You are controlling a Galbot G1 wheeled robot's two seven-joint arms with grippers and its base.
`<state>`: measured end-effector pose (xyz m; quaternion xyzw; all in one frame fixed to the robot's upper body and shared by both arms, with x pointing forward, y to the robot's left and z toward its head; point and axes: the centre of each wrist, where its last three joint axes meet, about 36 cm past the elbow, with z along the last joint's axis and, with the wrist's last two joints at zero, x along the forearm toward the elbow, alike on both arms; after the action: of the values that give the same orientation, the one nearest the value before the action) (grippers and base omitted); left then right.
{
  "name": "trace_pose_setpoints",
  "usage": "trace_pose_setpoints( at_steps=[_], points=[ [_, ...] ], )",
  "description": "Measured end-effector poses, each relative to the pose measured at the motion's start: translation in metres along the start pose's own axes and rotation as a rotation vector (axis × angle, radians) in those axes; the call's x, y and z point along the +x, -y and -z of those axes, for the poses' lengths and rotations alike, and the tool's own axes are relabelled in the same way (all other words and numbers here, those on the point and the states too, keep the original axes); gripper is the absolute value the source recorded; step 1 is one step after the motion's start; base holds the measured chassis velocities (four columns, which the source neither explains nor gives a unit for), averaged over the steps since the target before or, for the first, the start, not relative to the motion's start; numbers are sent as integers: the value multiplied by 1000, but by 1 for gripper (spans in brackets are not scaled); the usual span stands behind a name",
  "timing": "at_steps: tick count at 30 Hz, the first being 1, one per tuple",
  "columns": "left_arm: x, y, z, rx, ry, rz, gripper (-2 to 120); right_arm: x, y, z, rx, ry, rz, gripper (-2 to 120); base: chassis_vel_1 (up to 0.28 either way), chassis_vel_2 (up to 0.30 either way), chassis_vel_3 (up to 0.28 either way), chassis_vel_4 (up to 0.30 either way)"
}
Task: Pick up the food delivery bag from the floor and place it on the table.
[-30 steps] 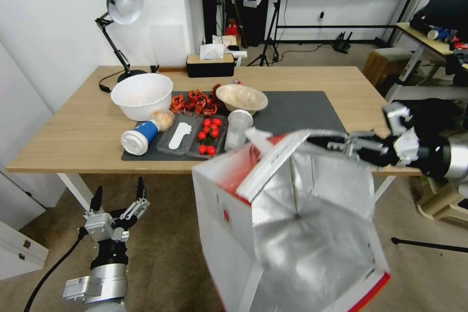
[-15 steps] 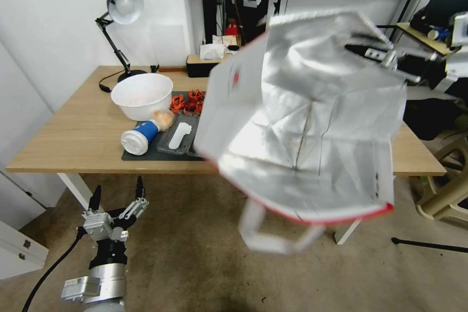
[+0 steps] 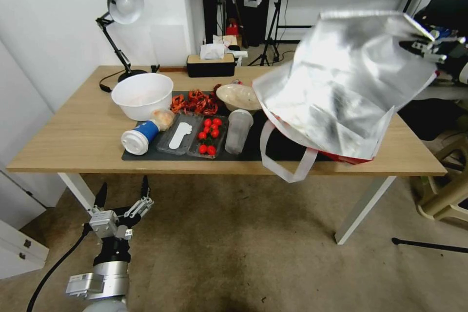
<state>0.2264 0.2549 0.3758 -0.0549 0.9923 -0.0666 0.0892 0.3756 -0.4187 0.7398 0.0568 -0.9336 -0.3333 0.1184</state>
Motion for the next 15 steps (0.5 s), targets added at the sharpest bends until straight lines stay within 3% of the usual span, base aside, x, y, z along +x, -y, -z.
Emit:
trace_pose_setpoints(
  at_steps=[15],
  points=[
    [6, 4, 7, -8, 23, 3, 100, -10, 31, 3, -51, 25, -73, 0, 0, 0, 0, 0]
  ],
)
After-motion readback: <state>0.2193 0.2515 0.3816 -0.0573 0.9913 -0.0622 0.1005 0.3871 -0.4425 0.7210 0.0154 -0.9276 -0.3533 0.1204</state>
